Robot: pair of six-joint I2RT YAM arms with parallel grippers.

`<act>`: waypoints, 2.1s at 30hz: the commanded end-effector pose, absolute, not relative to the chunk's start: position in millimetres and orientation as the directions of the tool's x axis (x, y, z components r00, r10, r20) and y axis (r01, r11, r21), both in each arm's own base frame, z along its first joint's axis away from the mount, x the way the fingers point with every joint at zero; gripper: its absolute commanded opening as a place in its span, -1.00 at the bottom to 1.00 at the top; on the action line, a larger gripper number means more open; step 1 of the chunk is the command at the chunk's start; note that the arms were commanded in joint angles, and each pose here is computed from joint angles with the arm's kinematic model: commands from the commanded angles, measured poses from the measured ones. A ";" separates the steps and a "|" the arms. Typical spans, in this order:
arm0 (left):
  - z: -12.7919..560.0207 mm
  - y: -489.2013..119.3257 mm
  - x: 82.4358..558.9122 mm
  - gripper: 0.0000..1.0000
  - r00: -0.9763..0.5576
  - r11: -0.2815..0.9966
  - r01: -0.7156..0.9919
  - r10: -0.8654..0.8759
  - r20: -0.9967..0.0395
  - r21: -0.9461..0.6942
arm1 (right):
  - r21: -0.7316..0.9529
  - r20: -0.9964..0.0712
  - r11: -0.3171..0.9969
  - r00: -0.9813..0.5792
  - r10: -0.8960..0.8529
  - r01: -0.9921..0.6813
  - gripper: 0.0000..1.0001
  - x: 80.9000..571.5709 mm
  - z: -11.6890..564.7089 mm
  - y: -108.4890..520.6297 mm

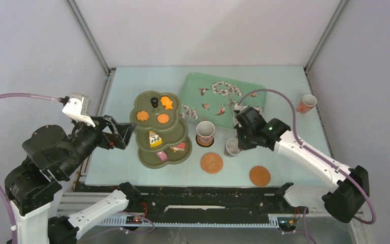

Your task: Serve the afternoon tea

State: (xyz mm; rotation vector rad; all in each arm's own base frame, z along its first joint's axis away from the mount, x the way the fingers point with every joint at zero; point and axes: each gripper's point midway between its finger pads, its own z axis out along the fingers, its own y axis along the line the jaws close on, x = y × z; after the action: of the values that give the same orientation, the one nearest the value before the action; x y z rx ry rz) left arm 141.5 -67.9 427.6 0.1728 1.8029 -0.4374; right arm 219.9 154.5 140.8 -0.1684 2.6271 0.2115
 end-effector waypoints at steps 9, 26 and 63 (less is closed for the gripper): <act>437.0 -77.8 137.3 0.97 -0.278 0.879 0.361 -0.219 -0.936 -0.312 | 0.017 -0.481 0.876 -0.772 -0.416 -0.483 -1.00 194.5 124.1 250.3; 438.0 -76.0 135.6 0.97 -0.289 0.878 0.347 -0.233 -0.928 -0.329 | -0.086 -0.440 0.869 -0.764 -0.472 -0.487 -1.00 203.4 99.1 273.0; 431.4 -83.4 145.0 0.97 -0.289 0.890 0.372 -0.159 -0.944 -0.264 | 0.046 -0.184 0.843 -0.825 0.535 0.536 -0.27 114.7 49.5 89.6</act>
State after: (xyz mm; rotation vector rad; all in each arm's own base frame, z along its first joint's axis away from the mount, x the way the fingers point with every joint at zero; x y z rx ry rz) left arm 139.0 -75.0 428.3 0.1236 1.8002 -0.5174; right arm 118.9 80.2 63.2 0.5984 2.8372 -0.0959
